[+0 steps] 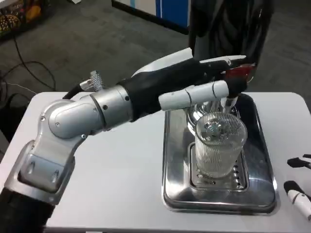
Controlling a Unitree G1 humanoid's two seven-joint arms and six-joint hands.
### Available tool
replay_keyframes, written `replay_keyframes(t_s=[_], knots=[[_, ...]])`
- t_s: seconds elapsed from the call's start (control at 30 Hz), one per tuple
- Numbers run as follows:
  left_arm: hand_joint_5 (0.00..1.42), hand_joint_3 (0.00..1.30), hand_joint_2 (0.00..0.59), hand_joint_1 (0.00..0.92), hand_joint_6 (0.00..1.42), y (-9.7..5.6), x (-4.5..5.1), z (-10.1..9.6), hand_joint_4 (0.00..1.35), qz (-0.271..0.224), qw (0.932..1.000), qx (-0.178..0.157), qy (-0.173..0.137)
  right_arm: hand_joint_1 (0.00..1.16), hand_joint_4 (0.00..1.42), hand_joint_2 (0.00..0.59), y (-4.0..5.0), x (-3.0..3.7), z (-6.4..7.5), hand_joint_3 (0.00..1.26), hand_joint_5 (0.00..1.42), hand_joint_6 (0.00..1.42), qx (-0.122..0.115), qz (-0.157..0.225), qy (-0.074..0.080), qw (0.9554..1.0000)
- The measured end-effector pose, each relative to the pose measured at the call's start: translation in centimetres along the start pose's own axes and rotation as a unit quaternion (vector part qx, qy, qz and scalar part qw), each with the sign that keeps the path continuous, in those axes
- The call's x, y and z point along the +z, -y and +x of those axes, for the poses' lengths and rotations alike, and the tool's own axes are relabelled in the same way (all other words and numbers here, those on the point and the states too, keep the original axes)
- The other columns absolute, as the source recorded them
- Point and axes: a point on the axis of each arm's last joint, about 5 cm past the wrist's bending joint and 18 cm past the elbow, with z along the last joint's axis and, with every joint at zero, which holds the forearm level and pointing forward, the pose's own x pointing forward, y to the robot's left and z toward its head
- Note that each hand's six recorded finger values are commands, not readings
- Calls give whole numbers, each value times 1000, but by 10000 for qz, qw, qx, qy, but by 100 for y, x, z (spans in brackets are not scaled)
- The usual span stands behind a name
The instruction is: Grasp the cup under the faucet to collect the drink, then remove the cup.
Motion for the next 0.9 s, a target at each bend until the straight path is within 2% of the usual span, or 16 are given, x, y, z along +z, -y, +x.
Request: replay_keyframes(t_s=[0.43, 0.9], knots=[[77, 102, 112, 0, 173, 36, 48, 68, 0, 396, 9990, -173, 78, 354, 85, 431, 18, -9, -3, 241, 86, 0, -27, 43, -6, 10000], [72, 97, 109, 0, 173, 49, 122, 116, 0, 1053, 9936, -403, 43, 354, 85, 431, 28, -19, -11, 241, 86, 0, -38, 84, -13, 10000]])
